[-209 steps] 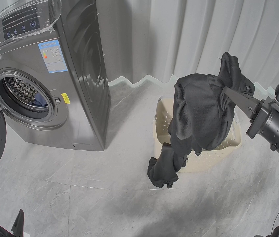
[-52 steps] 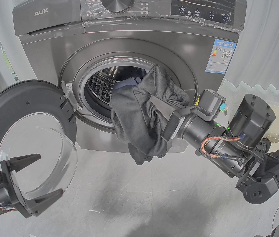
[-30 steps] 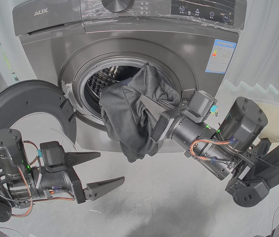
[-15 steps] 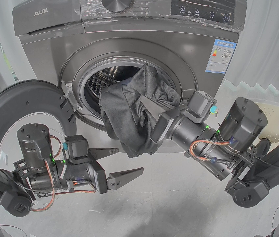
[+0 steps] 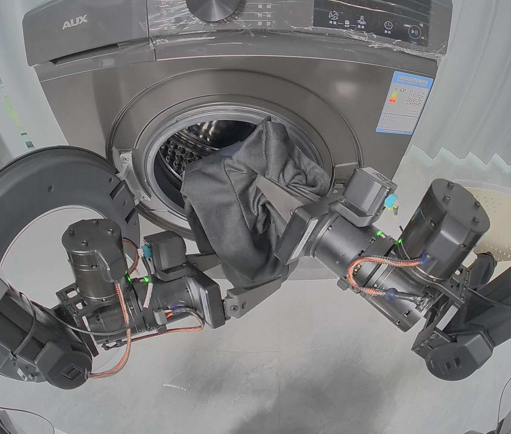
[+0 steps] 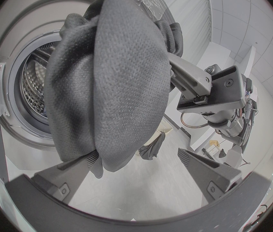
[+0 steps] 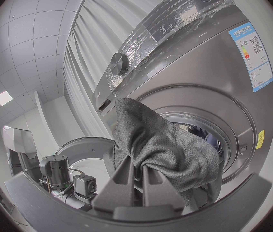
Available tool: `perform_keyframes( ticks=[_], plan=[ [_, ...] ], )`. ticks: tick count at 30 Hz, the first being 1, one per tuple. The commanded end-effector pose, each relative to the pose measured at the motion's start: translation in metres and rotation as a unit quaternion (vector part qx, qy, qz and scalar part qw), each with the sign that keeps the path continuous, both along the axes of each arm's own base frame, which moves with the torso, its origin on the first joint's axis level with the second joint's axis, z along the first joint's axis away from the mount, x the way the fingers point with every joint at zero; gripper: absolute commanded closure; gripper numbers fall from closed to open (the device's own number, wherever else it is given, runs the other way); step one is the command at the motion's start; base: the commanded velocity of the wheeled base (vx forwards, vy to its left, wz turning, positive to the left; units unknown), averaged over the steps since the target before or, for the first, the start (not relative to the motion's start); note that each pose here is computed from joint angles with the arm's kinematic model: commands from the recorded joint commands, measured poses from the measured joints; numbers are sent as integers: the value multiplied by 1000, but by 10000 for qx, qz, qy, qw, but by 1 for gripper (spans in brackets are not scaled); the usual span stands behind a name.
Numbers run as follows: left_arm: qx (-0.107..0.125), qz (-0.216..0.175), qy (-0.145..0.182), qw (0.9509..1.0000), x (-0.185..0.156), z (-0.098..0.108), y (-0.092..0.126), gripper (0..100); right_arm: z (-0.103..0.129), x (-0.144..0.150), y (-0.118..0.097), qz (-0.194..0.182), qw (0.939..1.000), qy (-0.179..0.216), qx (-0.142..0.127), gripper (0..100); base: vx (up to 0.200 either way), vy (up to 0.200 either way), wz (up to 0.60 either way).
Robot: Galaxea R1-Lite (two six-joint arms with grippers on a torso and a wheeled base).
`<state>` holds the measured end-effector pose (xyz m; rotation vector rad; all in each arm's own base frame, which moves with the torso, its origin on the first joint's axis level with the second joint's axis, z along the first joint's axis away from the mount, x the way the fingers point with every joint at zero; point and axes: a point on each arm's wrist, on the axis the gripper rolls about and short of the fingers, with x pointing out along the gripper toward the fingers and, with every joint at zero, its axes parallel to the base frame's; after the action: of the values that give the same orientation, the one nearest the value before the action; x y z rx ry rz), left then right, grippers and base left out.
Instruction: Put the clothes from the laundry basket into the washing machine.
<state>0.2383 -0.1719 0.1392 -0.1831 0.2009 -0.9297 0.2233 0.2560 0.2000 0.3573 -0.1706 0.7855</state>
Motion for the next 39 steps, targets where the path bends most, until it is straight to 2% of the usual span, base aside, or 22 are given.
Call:
perform_keyframes(
  ticks=[1,7,9,12,16,21,26,28,31,39],
  plan=[
    [24,-14,41,10000,3,-5,-4,0,0,0,0,1,10000,-8,-4,100,0,0,0],
    [-143,-220,-8,9997,-11,5,-10,0,-2,2,0,-37,10000,9,-20,100,0,0,0],
    [-342,-356,5,9988,-21,16,-13,0,-3,6,-1,-83,10000,19,-31,100,0,0,0],
    [-448,-453,0,9980,-27,21,-14,0,-4,7,-2,-98,9999,29,-43,100,0,0,0],
    [-428,-473,63,9979,-28,18,-15,0,-3,7,-2,-98,9999,24,-37,100,0,0,0],
    [-263,-452,219,9984,-19,3,-22,0,-3,6,-1,-91,9999,24,-37,100,0,0,0],
    [-301,-345,182,9988,-9,-5,-28,0,-2,5,-1,-78,10000,9,-31,100,0,0,0],
    [-356,-119,89,9993,0,-11,-34,0,-2,5,-1,-70,10000,9,-31,100,0,0,0],
    [-430,46,-4,9991,7,-12,-39,0,-2,4,0,-55,10000,4,-25,100,0,0,0],
    [-439,212,-48,9988,12,-11,-36,0,-3,3,0,-39,10000,14,-37,100,0,0,0]
  ],
)
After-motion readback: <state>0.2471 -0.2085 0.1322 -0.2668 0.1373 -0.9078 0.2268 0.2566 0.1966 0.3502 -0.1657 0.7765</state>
